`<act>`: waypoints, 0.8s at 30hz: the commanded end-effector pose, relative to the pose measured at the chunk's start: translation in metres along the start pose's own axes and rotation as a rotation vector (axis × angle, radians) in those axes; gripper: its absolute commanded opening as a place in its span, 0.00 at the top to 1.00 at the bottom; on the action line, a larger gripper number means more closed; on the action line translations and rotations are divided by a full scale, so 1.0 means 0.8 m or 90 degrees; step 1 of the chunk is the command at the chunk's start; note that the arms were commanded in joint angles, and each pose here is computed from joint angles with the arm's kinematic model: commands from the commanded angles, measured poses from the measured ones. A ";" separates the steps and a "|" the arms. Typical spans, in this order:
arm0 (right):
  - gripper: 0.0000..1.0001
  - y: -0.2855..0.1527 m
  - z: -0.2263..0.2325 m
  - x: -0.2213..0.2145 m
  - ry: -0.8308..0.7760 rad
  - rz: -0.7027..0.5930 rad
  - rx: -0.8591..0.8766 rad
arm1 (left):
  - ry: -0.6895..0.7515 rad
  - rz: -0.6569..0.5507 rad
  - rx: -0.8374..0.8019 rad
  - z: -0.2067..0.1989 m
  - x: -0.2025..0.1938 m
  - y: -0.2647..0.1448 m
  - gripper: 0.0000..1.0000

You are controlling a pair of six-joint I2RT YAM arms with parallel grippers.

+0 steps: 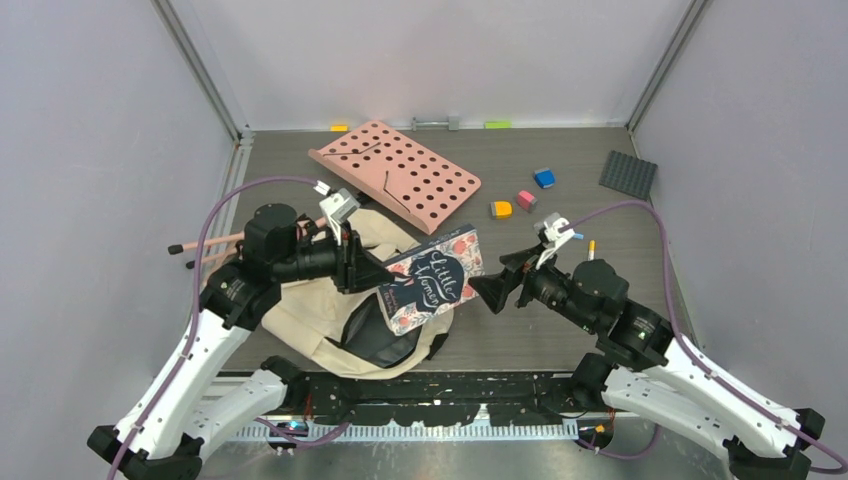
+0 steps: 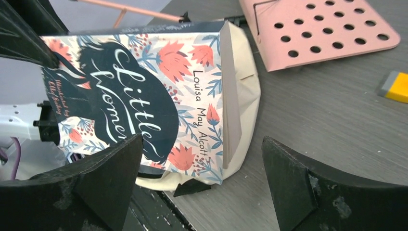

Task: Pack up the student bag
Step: Pick up the book at the corner of the board.

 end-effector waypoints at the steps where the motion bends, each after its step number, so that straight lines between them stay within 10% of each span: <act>1: 0.01 0.012 0.012 -0.002 0.006 0.027 0.038 | 0.084 -0.081 -0.085 -0.034 0.033 -0.014 1.00; 17: 0.02 0.020 0.053 0.016 0.015 0.002 0.210 | 0.112 -0.081 -0.192 -0.069 0.038 -0.033 1.00; 24: 0.35 0.009 0.062 0.023 0.052 -0.039 0.246 | 0.114 -0.092 -0.192 -0.069 0.042 -0.031 1.00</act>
Point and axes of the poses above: each gripper's point midway between its finger pads, its own y axis out along the fingers, its own z axis along the line the jaws close on, x = y × z, the point moved 6 cm from there along -y, back along the fingers, and after that the axes turned 3 degrees about y, right-handed, at the moved point
